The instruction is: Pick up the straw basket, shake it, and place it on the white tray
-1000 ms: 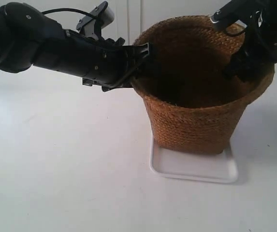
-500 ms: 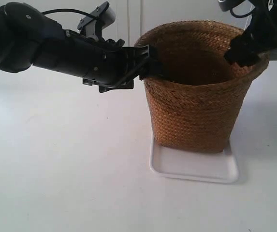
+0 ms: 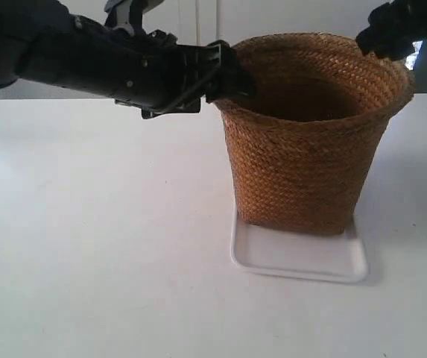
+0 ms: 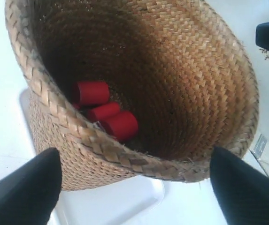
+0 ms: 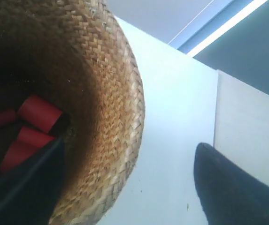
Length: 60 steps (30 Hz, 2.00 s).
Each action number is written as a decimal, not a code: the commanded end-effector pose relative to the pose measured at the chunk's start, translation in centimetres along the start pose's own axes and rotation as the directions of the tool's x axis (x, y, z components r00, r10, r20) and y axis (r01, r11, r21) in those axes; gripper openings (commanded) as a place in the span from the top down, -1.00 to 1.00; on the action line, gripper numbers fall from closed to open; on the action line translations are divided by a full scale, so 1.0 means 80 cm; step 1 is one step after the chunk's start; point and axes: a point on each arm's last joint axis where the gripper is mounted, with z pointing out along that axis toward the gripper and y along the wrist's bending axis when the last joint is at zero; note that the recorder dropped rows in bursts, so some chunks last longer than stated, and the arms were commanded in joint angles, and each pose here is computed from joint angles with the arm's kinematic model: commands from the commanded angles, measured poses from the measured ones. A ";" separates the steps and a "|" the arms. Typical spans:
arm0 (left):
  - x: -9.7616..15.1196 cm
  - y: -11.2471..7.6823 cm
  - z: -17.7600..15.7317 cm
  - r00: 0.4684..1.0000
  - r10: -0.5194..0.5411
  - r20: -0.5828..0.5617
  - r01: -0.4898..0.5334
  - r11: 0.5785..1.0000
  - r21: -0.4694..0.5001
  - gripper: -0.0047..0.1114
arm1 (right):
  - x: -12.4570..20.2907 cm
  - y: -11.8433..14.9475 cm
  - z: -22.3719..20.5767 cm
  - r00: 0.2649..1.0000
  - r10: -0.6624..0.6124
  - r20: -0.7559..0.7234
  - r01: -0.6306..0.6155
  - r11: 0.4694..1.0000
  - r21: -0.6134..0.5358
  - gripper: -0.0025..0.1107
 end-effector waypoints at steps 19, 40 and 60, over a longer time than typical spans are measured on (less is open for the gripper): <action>-0.009 -0.066 -0.107 0.961 0.272 0.055 -0.278 0.949 0.148 0.91 | 0.013 0.003 -0.131 0.949 0.266 0.169 -0.199 0.922 -0.332 0.75; 0.176 0.027 -0.221 0.881 0.361 0.305 -0.309 0.928 -0.207 0.91 | 0.264 0.054 -0.149 0.959 0.195 0.205 -0.140 0.957 -0.255 0.96; 0.201 0.033 -0.213 0.915 0.347 0.203 -0.319 0.934 -0.161 0.91 | 0.294 0.063 -0.144 0.987 0.156 0.049 -0.137 0.953 -0.269 0.96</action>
